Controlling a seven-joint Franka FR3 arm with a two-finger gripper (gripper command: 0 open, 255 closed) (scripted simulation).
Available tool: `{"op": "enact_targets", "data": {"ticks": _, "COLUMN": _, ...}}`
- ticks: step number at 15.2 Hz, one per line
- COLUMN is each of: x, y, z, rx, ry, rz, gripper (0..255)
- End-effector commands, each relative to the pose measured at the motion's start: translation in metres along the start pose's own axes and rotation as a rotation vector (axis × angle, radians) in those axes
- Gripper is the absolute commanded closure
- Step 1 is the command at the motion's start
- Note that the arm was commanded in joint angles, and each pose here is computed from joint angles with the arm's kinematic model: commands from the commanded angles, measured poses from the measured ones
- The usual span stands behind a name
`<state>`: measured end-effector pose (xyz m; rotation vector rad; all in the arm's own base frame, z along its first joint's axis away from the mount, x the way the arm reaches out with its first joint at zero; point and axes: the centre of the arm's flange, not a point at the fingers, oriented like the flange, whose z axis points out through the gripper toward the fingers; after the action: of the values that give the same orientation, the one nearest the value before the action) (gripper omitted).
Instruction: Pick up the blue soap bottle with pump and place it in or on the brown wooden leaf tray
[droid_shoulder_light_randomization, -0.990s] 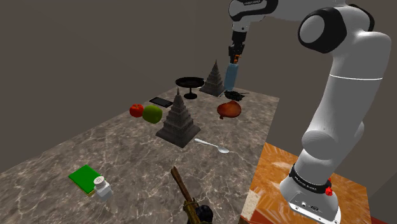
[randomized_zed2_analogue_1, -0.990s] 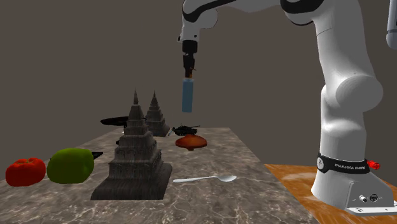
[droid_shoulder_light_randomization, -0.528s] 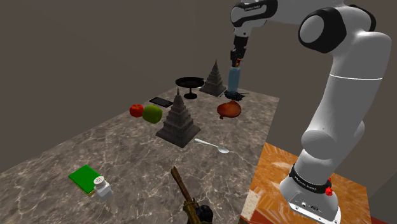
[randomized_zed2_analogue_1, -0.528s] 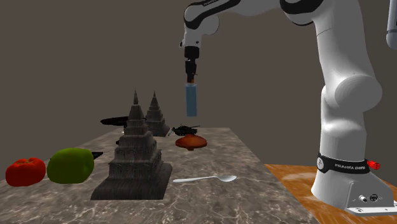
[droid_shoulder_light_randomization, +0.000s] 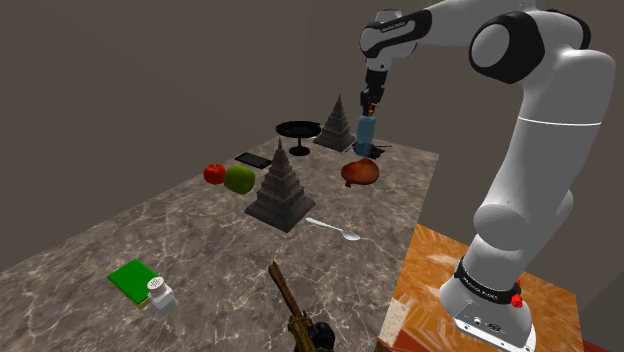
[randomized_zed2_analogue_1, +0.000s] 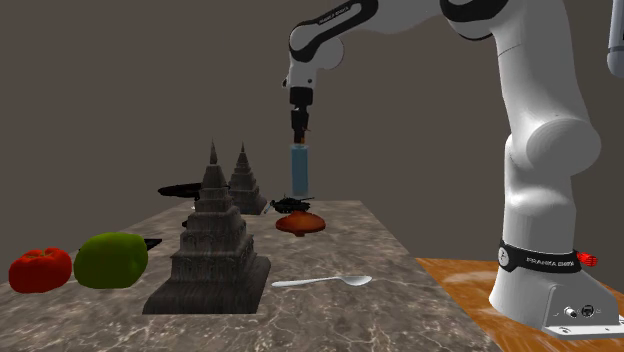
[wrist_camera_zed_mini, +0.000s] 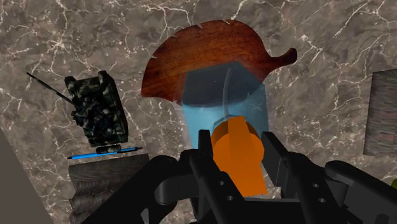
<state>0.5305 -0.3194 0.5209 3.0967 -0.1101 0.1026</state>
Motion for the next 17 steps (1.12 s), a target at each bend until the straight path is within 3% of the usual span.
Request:
{"op": "enact_targets", "data": {"ticks": 1, "x": -0.002, "y": 0.000, "z": 0.010, "rx": -0.001, "ry": 0.001, "rz": 0.000, "gripper": 255}}
{"op": "enact_targets", "data": {"ticks": 14, "x": -0.006, "y": -0.003, "z": 0.078, "rx": -0.001, "ry": 0.001, "rz": 0.000, "gripper": 255}}
{"op": "enact_targets", "data": {"ticks": 17, "x": -0.007, "y": -0.003, "z": 0.080, "rx": -0.001, "ry": 0.001, "rz": 0.000, "gripper": 255}}
